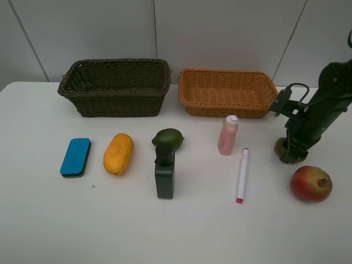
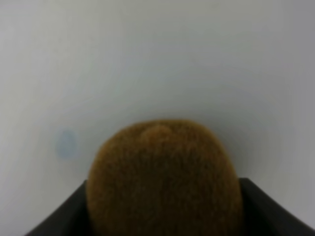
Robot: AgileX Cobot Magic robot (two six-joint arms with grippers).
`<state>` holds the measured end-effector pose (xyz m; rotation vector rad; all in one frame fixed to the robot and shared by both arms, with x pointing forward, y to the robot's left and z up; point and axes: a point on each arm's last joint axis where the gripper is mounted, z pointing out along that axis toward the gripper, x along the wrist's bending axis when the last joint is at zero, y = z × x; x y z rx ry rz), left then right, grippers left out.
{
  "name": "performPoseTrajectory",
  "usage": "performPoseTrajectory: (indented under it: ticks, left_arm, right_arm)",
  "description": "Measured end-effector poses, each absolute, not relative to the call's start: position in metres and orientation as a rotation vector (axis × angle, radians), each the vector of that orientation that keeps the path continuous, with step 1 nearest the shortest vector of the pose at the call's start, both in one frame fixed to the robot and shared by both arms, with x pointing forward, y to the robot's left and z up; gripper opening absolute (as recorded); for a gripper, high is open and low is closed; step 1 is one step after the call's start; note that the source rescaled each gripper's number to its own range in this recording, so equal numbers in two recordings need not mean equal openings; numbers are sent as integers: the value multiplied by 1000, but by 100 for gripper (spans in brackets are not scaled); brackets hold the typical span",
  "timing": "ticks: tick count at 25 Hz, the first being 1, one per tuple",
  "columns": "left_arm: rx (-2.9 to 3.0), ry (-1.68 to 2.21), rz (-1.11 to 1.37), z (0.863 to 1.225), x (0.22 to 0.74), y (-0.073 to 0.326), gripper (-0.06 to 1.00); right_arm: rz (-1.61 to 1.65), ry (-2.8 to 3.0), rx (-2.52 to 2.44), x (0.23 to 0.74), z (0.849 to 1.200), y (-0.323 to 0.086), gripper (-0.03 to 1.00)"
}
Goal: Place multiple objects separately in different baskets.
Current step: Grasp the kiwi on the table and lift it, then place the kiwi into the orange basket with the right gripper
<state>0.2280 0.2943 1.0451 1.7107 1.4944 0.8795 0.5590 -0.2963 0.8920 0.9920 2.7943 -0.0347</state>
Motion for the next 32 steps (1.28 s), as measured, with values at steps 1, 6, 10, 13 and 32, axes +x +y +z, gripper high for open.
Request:
performPoseTrajectory:
  ticks: [1,6,10,13,32]
  left_arm:
    - [1711,1494,879,1045,228,294,100]
    - [1711,1494,879,1045,228,294,100]
    - [1711,1494,879,1045,228,294,100]
    - [1711,1494,879,1045,228,294,100]
    - [1711,1494,879,1045,228,294,100]
  right_arm:
    - [-31,2790,990,559,892,-296,58]
    - [-23,2780,984,561,892,-296,58]
    - [-23,2780,984,561,892,-296,58]
    - [-23,2780,984,561,892,-296,58]
    - [67,2662,974,561,927,-295,58]
